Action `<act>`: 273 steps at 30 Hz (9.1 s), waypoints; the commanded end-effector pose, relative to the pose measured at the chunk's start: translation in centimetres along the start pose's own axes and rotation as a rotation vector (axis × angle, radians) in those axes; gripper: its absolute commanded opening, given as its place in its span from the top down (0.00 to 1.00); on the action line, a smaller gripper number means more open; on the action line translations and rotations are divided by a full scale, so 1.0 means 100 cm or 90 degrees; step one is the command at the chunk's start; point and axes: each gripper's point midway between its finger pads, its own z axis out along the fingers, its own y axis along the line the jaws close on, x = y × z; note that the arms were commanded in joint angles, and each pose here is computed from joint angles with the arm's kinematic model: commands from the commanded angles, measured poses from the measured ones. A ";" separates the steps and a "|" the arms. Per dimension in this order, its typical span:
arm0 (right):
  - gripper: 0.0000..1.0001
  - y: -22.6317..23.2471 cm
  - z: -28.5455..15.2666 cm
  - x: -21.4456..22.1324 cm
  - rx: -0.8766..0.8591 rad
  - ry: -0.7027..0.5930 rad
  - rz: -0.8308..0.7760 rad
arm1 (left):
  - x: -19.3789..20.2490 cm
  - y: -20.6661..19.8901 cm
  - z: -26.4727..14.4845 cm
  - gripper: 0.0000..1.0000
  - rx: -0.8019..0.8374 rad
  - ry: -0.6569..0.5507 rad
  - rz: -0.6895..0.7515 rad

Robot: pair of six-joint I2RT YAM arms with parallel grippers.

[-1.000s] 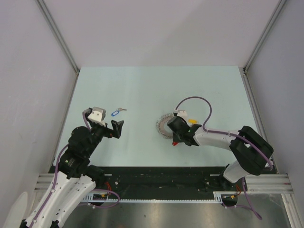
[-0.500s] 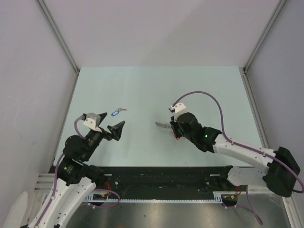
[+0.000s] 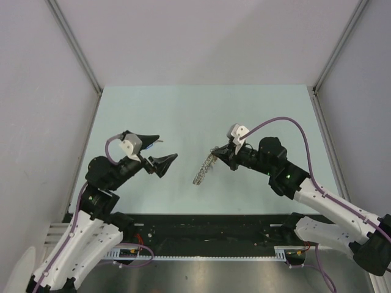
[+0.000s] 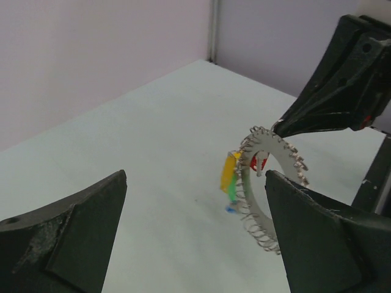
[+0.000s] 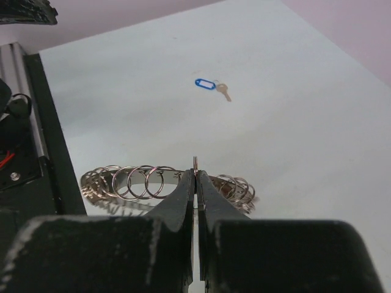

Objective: Put the keys on the keyring

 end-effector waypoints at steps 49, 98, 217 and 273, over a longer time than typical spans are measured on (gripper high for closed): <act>1.00 0.038 -0.006 0.002 -0.321 -0.040 -0.104 | 0.079 -0.101 0.072 0.48 0.431 0.169 0.089; 0.65 -0.012 -0.010 -0.016 -0.146 -0.054 -0.027 | 0.061 -0.108 0.079 1.00 0.359 0.086 -0.033; 0.80 -0.050 -0.003 0.216 0.333 0.525 0.391 | 0.100 0.020 0.009 0.10 -0.109 0.311 0.064; 0.77 -0.051 -0.003 0.243 0.430 0.514 0.426 | 0.105 0.031 0.007 0.09 -0.124 0.301 0.032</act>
